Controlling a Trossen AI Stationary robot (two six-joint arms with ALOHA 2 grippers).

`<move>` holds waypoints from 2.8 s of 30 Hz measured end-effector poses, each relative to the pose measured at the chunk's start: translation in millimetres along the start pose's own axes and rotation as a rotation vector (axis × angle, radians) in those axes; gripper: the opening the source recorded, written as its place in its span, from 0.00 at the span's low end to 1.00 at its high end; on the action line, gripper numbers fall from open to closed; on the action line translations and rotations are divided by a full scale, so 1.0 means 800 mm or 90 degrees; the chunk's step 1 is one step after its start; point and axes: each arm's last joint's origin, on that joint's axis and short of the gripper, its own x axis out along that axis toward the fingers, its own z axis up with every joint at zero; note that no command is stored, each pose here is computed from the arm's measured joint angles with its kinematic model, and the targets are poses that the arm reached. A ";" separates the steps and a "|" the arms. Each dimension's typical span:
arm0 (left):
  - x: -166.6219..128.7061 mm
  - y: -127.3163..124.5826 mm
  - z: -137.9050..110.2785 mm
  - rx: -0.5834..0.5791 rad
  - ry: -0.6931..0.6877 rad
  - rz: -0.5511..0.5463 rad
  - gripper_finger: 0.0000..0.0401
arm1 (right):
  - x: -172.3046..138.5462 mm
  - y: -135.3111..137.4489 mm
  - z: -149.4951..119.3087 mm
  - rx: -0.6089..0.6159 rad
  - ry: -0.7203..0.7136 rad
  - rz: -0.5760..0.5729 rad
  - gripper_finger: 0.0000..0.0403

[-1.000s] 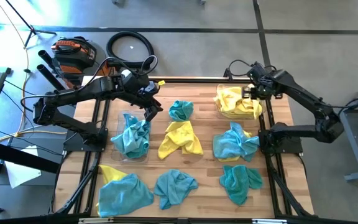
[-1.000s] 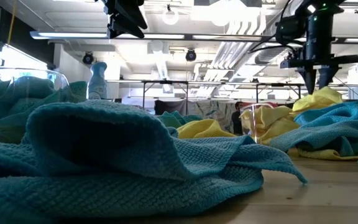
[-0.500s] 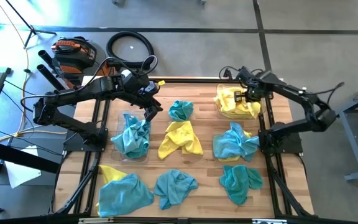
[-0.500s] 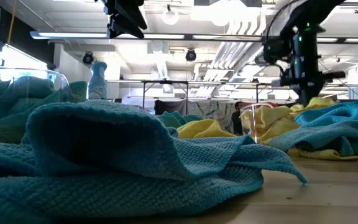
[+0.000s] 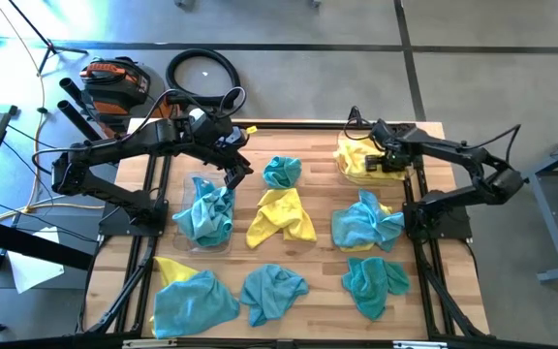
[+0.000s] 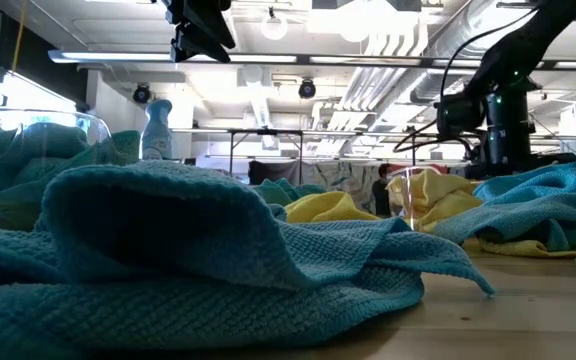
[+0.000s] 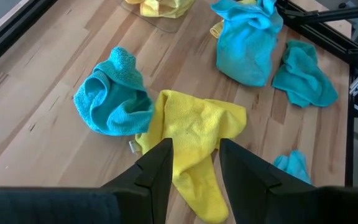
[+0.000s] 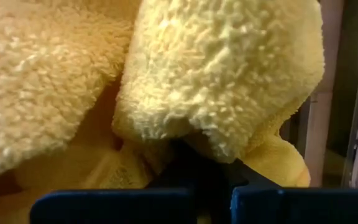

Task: Sort microfiber towel by color & place in baskets
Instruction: Put the yellow microfiber cloth into the right transparent bin, then put the blue microfiber cloth into the left transparent bin

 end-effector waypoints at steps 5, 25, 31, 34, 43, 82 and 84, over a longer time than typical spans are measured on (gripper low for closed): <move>0.000 0.000 0.000 0.000 0.000 0.000 0.30 | -0.011 0.002 0.006 -0.015 -0.012 0.014 0.03; 0.000 0.000 0.000 0.079 0.000 0.000 0.30 | -0.159 -0.024 -0.020 0.021 -0.142 0.152 0.29; 0.000 0.000 0.000 0.233 0.000 0.000 0.30 | -0.191 -0.019 -0.070 -0.017 -0.210 0.254 0.12; 0.001 0.000 0.000 0.301 0.001 0.001 0.30 | -0.204 -0.005 -0.092 -0.077 -0.254 0.315 0.02; 0.001 0.000 0.000 0.287 -0.001 0.011 0.30 | -0.221 0.051 -0.153 -0.388 -0.350 0.403 0.00; 0.056 -0.221 -0.097 0.207 -0.021 -0.099 0.22 | -0.229 0.046 -0.278 -0.702 -0.328 0.511 0.00; 0.071 -0.231 -0.109 0.205 -0.002 -0.082 0.22 | -0.230 0.044 -0.280 -0.708 -0.327 0.514 0.00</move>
